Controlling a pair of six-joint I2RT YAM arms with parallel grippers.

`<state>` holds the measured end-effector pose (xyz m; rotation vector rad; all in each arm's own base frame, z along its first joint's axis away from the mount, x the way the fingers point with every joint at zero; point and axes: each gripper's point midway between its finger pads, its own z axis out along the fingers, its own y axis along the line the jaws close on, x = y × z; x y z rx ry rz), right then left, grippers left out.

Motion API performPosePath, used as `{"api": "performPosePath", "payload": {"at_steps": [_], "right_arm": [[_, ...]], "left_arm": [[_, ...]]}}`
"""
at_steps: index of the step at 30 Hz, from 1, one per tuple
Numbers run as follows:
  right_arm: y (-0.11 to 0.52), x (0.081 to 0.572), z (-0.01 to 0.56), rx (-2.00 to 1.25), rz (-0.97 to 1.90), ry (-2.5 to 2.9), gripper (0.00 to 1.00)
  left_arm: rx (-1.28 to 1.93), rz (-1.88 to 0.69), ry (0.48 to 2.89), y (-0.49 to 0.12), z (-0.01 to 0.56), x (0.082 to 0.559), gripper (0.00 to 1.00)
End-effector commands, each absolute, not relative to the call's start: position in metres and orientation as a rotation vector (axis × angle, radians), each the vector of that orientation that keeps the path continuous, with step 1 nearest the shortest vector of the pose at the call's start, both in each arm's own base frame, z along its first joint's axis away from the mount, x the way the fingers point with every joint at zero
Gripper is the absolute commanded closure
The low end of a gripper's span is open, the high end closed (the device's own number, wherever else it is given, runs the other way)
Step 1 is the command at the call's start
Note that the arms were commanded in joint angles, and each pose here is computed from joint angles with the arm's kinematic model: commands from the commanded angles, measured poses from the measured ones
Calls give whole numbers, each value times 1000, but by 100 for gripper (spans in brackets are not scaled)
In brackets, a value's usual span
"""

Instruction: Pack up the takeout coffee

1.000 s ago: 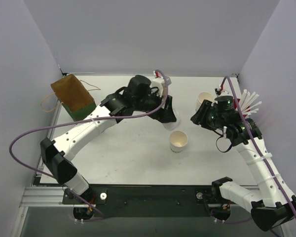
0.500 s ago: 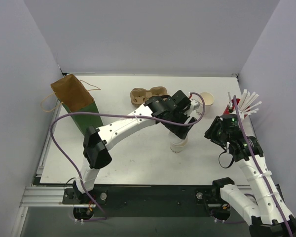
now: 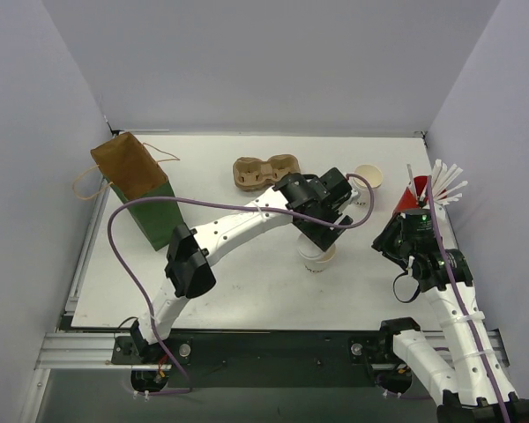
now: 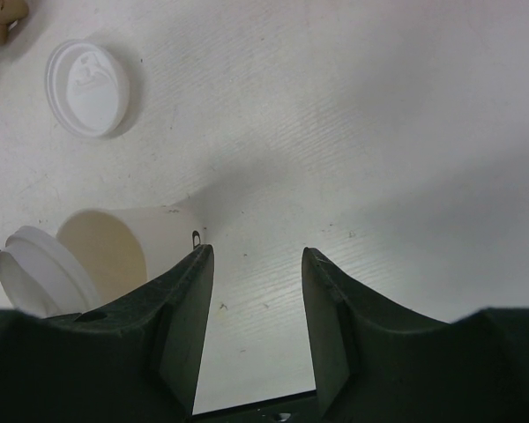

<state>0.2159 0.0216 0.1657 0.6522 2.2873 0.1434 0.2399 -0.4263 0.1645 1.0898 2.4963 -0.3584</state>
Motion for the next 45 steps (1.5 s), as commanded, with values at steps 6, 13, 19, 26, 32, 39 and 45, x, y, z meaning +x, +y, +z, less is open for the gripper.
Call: {"api": "performPosePath", "payload": {"at_steps": [6,13,19,26,32,39,45], "right_arm": [[22,212,167,641,156,2290,60],[25,211,169,637,178,2288,60],[26,210,169,633,189,2291,60],[28,210,166,632,199,2306,60],[29,210,165,630,198,2311,60],[29,209,162,633,196,2318,61],[28,209,161,636,193,2321,61]], "left_arm": [[1123,-336,2422,-441,177,238,25],[1127,-326,2409,-449,174,237,25],[1115,-303,2400,-451,172,242,25],[1103,-276,2393,-451,171,247,25],[1111,-282,2398,-454,166,246,24],[1117,-279,2397,-455,164,248,24],[1122,-278,2396,-457,162,247,20]]}}
